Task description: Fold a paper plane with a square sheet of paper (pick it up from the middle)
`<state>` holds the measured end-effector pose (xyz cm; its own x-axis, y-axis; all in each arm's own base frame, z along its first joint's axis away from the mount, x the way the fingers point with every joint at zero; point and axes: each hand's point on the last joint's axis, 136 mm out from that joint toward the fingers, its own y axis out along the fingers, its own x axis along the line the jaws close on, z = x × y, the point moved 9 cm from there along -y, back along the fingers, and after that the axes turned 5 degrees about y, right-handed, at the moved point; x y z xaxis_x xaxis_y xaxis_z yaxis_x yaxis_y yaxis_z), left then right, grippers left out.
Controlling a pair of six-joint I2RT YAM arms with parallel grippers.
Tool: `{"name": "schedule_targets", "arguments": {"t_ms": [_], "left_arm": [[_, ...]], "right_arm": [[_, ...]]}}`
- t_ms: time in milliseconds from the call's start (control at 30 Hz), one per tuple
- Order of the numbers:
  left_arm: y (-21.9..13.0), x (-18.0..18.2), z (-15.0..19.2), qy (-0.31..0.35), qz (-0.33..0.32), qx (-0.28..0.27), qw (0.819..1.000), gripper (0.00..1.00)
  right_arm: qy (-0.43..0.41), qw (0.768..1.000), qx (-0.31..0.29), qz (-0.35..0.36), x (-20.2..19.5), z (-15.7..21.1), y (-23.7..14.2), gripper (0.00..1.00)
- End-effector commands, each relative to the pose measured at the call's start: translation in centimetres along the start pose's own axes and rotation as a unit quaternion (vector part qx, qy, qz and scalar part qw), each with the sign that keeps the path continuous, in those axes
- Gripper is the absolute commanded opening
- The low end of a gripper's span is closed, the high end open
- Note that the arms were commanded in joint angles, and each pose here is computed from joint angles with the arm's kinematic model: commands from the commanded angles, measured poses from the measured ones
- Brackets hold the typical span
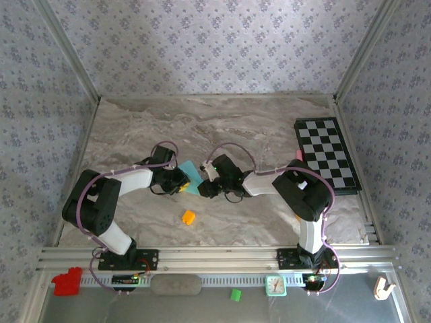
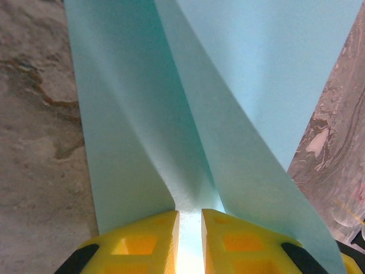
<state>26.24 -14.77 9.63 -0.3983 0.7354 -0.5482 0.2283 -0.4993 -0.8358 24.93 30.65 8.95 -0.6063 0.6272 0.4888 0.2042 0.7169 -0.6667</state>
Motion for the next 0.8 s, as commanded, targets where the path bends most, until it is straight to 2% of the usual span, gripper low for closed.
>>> {"name": "schedule_targets", "arguments": {"t_ms": [0,467,633,767], "left_arm": [[0.2,0.3,0.0,0.001,-0.02,0.009,1.0,0.19],[0.0,0.0,-0.1,0.006,-0.011,0.007,1.0,0.19],[-0.2,-0.2,-0.1,0.011,-0.011,0.006,1.0,0.19],[0.0,0.1,0.0,0.007,-0.021,0.011,1.0,0.19]], "right_arm": [[0.031,0.999,0.032,0.011,-0.3,0.7,-0.7,0.24],[0.053,0.998,0.038,0.008,-0.6,0.9,-0.2,0.2],[0.04,0.999,0.027,0.019,-0.2,-0.1,-0.8,0.24],[0.01,0.998,0.022,0.057,0.4,-1.0,-1.8,0.3]]}}
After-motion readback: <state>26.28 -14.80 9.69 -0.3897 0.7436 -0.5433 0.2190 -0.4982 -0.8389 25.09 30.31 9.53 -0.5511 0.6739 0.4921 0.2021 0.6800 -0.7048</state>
